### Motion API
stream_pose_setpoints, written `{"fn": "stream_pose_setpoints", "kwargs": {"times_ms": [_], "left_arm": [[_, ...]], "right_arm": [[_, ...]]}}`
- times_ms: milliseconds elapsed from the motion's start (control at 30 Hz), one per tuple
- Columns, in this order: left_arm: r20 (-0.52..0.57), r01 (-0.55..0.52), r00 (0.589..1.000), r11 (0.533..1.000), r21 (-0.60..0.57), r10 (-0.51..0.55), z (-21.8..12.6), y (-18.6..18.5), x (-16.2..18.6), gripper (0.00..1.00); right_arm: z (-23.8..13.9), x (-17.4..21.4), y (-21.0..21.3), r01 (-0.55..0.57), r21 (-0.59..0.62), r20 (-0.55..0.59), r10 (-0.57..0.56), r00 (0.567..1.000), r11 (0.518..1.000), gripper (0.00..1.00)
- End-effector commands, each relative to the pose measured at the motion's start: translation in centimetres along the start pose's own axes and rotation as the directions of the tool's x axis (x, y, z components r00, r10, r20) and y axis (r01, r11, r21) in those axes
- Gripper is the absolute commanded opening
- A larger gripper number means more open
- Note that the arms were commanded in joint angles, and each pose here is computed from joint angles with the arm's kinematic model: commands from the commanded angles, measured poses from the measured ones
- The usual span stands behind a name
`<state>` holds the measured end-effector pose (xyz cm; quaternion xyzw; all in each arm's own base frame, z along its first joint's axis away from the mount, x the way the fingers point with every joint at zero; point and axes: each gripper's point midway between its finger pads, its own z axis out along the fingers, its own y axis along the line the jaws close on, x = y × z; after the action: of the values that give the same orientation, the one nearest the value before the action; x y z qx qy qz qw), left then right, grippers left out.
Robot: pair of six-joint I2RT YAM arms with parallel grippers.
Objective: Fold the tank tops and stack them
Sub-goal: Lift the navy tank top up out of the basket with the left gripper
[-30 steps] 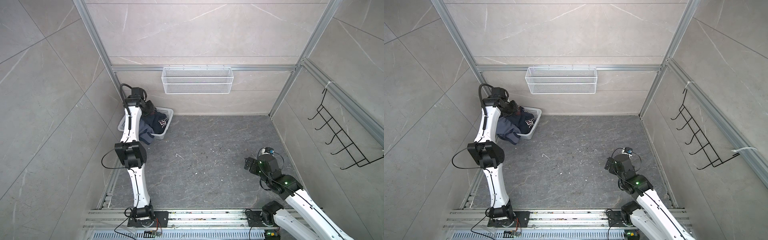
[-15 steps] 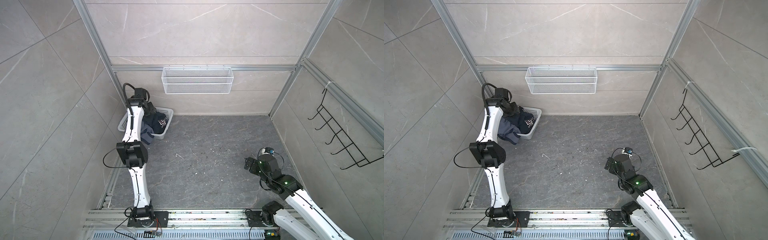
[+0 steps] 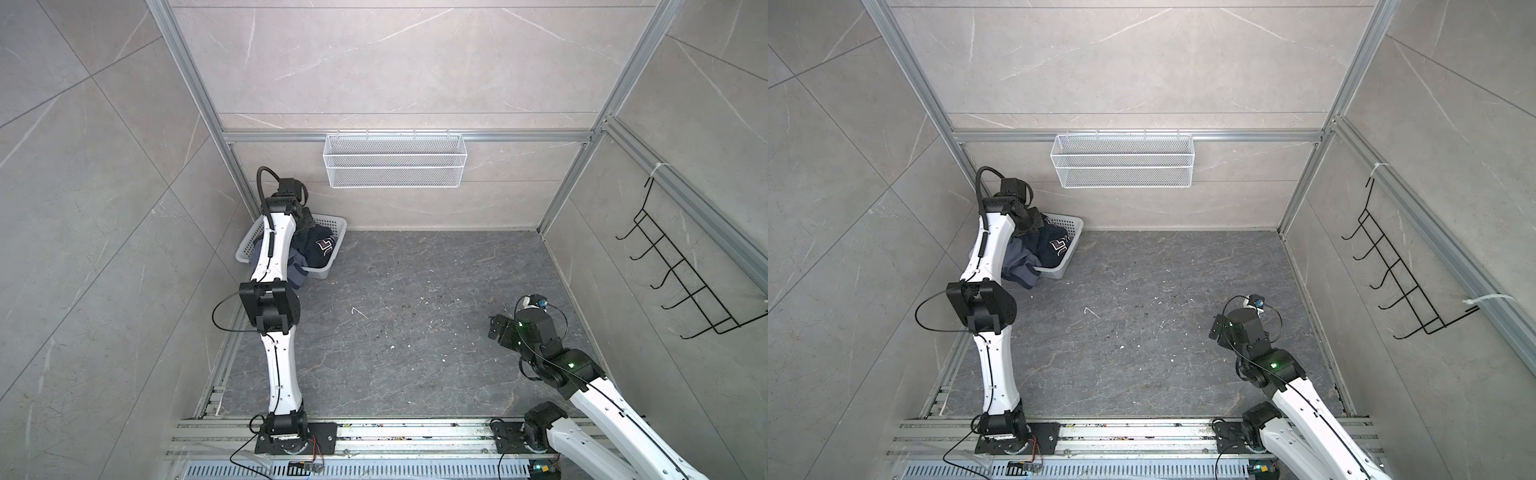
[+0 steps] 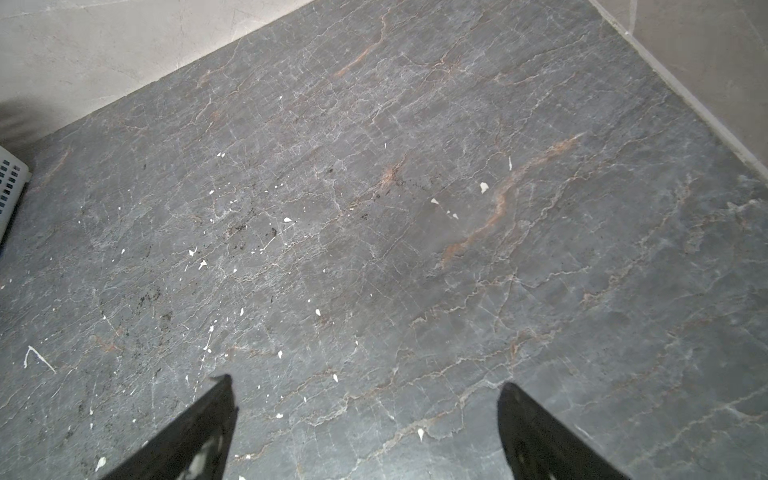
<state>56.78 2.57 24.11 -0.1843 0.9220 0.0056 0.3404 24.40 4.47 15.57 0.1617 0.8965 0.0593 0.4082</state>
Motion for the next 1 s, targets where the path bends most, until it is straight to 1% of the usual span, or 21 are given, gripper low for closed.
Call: {"fn": "stream_pose_setpoints", "kwargs": {"times_ms": [0,67,167,267,333,367,400,467,500,600,700,767,800,867,900,933,967], "left_arm": [[0.305,0.039,0.947,0.98,0.197,-0.099,-13.3,-1.9,-7.5,0.07],[0.372,0.033,0.919,0.964,0.263,-0.133,-16.6,-2.3,-9.1,0.07],[0.449,0.026,0.874,0.94,0.341,-0.187,-20.5,-2.5,-11.0,0.05],[0.492,0.014,0.842,0.921,0.389,-0.221,-22.5,-2.6,-12.3,0.05],[0.497,0.02,0.831,0.908,0.42,-0.248,-23.0,-2.3,-13.0,0.05],[0.494,0.04,0.826,0.902,0.429,-0.272,-22.8,-1.8,-13.4,0.05],[0.486,0.06,0.821,0.892,0.447,-0.299,-22.6,-1.3,-13.8,0.05],[0.433,0.11,0.831,0.866,0.487,-0.349,-20.3,-0.8,-14.3,0.04],[0.421,0.111,0.838,0.864,0.492,-0.347,-19.4,-0.9,-14.5,0.04],[0.378,0.113,0.871,0.876,0.468,-0.314,-15.5,-1.1,-14.1,0.03],[0.324,0.141,0.899,0.895,0.423,-0.295,-12.3,-0.4,-12.8,0.03],[0.231,0.221,0.912,0.882,0.417,-0.339,-8.4,0.3,-11.3,0.03],[0.185,0.237,0.924,0.88,0.412,-0.335,-6.6,0.2,-10.5,0.02],[0.103,0.243,0.948,0.892,0.38,-0.302,-3.4,0.1,-8.6,0.01],[0.091,0.239,0.951,0.889,0.39,-0.296,-3.2,-0.1,-8.4,0.0],[0.095,0.236,0.95,0.883,0.405,-0.298,-4.0,-0.1,-8.7,0.0],[0.123,0.225,0.945,0.876,0.426,-0.302,-6.2,-0.2,-9.4,0.0]], "right_arm": [[-0.1,-0.1,0.3,-0.014,-0.01,-0.001,0.014,1.0,1.0,0.98],[-0.1,-0.1,0.2,-0.014,-0.009,-0.002,0.014,1.0,1.0,0.98],[-0.1,0.1,0.1,-0.017,-0.009,-0.004,0.017,1.0,1.0,0.98],[-0.2,0.3,0.1,-0.021,-0.014,-0.007,0.021,1.0,1.0,0.98],[-0.2,0.3,0.0,-0.022,-0.014,-0.006,0.022,1.0,1.0,0.98],[-0.2,0.3,0.0,-0.021,-0.012,-0.005,0.021,1.0,1.0,0.98],[-0.3,0.3,0.0,-0.02,-0.011,-0.004,0.02,1.0,1.0,0.98],[-0.4,0.2,0.0,-0.018,-0.012,-0.004,0.018,1.0,1.0,0.98],[-0.4,0.2,-0.1,-0.018,-0.012,-0.004,0.018,1.0,1.0,0.98],[-0.7,0.0,0.0,-0.013,-0.015,0.003,0.013,1.0,1.0,0.98],[-0.9,-0.3,0.0,-0.005,-0.013,0.007,0.005,1.0,1.0,0.98],[-1.0,-0.4,0.0,-0.004,-0.01,0.009,0.004,1.0,1.0,0.98],[-1.0,-0.4,0.0,-0.005,-0.011,0.009,0.006,1.0,1.0,0.98],[-0.9,-0.4,0.0,-0.005,-0.008,0.008,0.005,1.0,1.0,0.98],[-0.9,-0.4,0.0,-0.002,-0.008,0.003,0.002,1.0,1.0,0.98],[-0.9,-0.4,0.0,-0.001,-0.006,0.002,0.001,1.0,1.0,0.98],[-0.9,-0.3,0.0,0.004,-0.003,-0.005,-0.005,1.0,1.0,0.98]]}}
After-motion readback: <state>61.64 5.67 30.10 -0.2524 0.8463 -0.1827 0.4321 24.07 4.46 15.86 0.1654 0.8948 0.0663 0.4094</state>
